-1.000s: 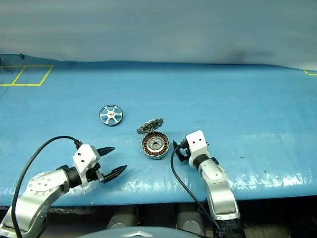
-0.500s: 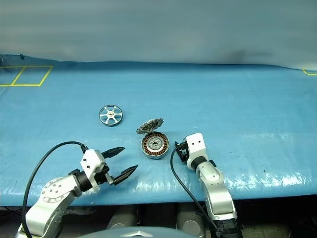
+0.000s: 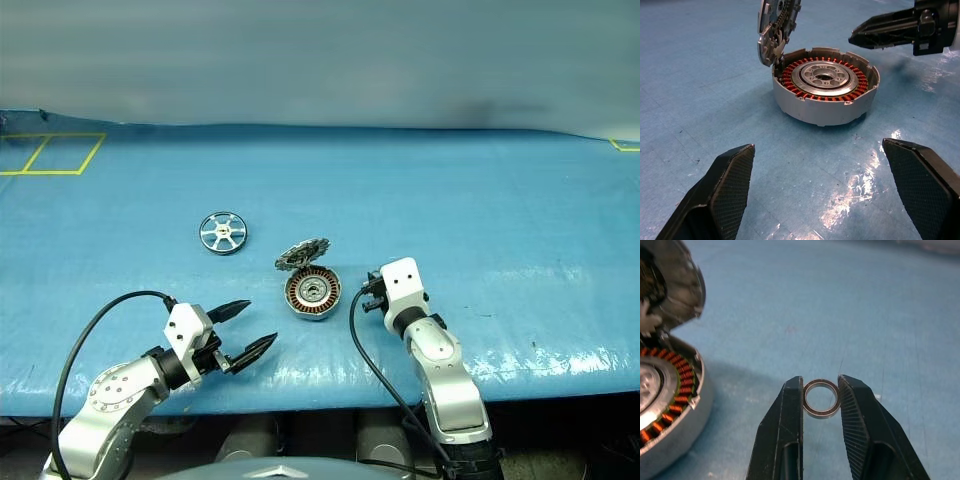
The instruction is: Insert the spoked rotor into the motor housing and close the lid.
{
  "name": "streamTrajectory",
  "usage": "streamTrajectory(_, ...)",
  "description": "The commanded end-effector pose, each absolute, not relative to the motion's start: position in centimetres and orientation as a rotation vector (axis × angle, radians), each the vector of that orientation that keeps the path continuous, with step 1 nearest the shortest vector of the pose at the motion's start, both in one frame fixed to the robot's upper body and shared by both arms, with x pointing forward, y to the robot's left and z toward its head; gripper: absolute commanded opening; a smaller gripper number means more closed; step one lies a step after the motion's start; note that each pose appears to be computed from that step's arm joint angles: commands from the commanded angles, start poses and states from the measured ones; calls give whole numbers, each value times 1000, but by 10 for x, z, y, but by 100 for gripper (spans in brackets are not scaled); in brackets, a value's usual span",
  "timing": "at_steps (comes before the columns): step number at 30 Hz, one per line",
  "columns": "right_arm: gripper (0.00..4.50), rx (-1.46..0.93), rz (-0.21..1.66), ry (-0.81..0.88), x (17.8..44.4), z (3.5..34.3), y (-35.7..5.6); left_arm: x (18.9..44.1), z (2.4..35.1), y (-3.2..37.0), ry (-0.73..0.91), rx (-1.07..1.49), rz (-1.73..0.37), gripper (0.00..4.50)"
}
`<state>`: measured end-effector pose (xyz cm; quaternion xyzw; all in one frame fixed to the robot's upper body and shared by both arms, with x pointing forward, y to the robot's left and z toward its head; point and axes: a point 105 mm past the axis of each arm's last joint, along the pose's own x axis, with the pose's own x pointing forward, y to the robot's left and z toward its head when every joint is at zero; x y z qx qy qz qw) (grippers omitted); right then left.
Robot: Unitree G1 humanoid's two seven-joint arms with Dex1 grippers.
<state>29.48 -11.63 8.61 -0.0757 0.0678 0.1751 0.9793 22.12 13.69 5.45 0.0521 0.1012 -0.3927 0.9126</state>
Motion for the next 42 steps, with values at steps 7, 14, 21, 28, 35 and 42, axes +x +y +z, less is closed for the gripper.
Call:
streamTrajectory(7, 67, -120, 558, 84, 284, 108, -73, 220, 55, 137, 206, 115, -826, 450)
streamTrajectory(14, 67, -51, 679, 109, 274, 101, -43, 220, 54, 137, 212, 120, -827, 450)
streamTrajectory(21, 67, -47, 730, 128, 274, 93, -26, 220, 53, 137, 215, 121, -838, 450)
streamTrajectory(28, 67, -40, 734, 145, 279, 84, -22, 221, 53, 136, 215, 121, -843, 450)
streamTrajectory(35, 67, -41, 735, 170, 276, 76, -25, 221, 52, 137, 218, 123, -842, 450)
streamTrajectory(42, 67, -47, 722, 172, 277, 76, -29, 221, 51, 136, 223, 119, -847, 450)
